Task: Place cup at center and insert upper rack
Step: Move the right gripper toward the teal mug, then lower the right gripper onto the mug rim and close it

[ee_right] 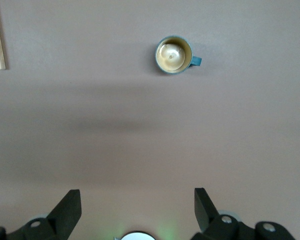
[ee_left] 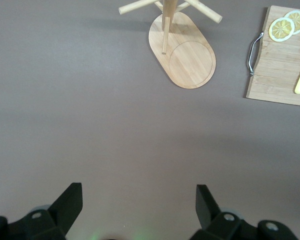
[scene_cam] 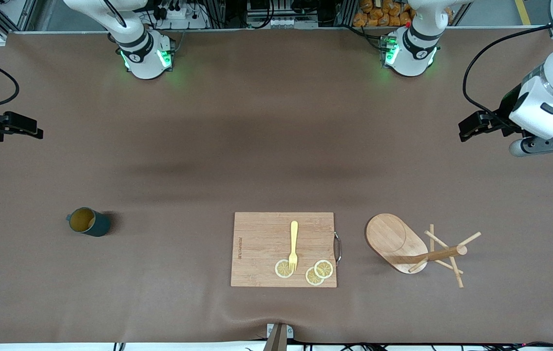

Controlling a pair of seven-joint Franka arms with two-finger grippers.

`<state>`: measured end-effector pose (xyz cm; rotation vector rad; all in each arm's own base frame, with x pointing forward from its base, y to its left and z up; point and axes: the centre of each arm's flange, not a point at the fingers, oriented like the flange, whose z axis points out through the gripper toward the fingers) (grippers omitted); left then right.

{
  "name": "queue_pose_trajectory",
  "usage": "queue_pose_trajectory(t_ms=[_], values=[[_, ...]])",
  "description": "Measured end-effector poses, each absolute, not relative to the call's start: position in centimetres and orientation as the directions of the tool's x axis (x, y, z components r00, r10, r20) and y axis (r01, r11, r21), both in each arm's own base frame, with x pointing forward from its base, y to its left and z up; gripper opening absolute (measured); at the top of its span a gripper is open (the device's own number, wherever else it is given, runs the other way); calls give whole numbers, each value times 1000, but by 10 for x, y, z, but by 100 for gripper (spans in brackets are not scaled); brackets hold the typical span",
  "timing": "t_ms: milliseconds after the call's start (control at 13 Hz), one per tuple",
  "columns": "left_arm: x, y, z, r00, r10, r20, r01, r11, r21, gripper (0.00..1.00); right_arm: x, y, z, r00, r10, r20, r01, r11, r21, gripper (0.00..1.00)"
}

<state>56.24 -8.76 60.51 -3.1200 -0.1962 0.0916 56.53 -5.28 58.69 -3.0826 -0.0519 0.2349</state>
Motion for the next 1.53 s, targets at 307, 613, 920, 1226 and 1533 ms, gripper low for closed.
queue_pose_trajectory(t_ms=[307, 613, 920, 1226, 1533], values=[[562, -88, 603, 990, 126, -61, 125, -992, -19, 100, 571, -53, 592, 995, 1, -96, -2, -999, -41, 100], [562, -93, 596, 990, 116, -77, 115, -993, -22, 100, 571, -53, 592, 995, -24, -95, -27, -999, -39, 100], [564, -97, 586, 990, 107, -96, 106, -994, -21, 100, 571, -53, 593, 995, -26, -95, -30, -999, -38, 100], [569, -110, 571, 989, 79, -123, 78, -997, -19, 100, 580, -54, 587, 998, -29, -47, -30, -999, -33, 100], [568, -119, 586, 994, 64, -92, 64, -998, -10, 100, 625, -50, 510, 1000, -26, -8, -26, -1000, -11, 100]])
